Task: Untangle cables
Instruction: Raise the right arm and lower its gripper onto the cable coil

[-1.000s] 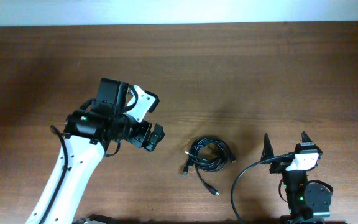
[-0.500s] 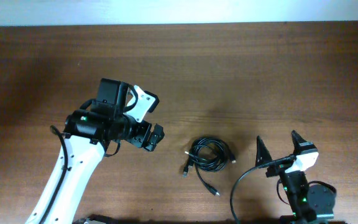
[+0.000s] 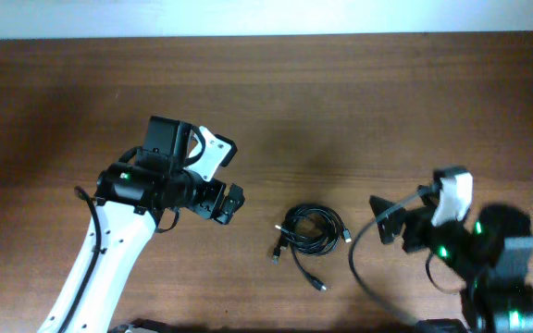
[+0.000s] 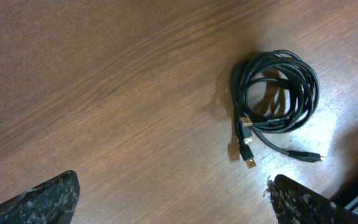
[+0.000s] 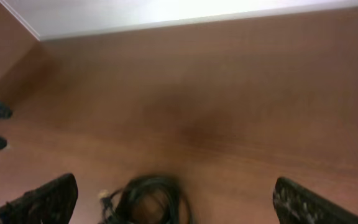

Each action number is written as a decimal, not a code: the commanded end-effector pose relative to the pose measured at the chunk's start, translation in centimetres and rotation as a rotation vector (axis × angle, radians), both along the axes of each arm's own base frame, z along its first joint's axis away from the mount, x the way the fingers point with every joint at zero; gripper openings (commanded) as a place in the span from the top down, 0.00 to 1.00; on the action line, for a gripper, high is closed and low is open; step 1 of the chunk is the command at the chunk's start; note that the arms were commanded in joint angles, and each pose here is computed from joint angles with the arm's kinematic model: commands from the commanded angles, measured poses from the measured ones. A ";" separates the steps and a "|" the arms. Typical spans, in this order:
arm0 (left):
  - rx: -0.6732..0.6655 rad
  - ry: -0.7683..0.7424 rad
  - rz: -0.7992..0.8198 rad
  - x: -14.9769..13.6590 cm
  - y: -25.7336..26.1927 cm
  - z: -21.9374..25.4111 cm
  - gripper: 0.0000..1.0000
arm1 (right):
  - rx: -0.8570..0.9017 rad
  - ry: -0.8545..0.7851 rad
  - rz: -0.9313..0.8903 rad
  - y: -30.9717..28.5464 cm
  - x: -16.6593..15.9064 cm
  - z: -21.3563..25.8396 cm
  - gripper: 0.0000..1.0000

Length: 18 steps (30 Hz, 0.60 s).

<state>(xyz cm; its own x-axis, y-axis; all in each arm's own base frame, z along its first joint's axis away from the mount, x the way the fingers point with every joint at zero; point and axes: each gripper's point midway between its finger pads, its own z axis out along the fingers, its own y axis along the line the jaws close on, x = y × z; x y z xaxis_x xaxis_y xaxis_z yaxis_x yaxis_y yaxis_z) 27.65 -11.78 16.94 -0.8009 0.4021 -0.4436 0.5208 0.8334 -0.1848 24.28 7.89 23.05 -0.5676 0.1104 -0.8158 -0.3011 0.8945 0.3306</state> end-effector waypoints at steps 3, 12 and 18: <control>0.002 -0.006 -0.014 0.8 -0.3 -0.1 0.01 | 0.091 0.269 0.130 2.7 3.0 -2.4 0.01; 0.013 0.040 -0.014 1.3 -0.4 -1.7 0.01 | 0.122 0.383 0.156 3.4 5.4 -5.4 0.01; 0.010 0.045 -0.004 1.3 -0.4 -1.7 0.01 | 0.130 0.397 0.149 3.4 5.3 -5.5 0.01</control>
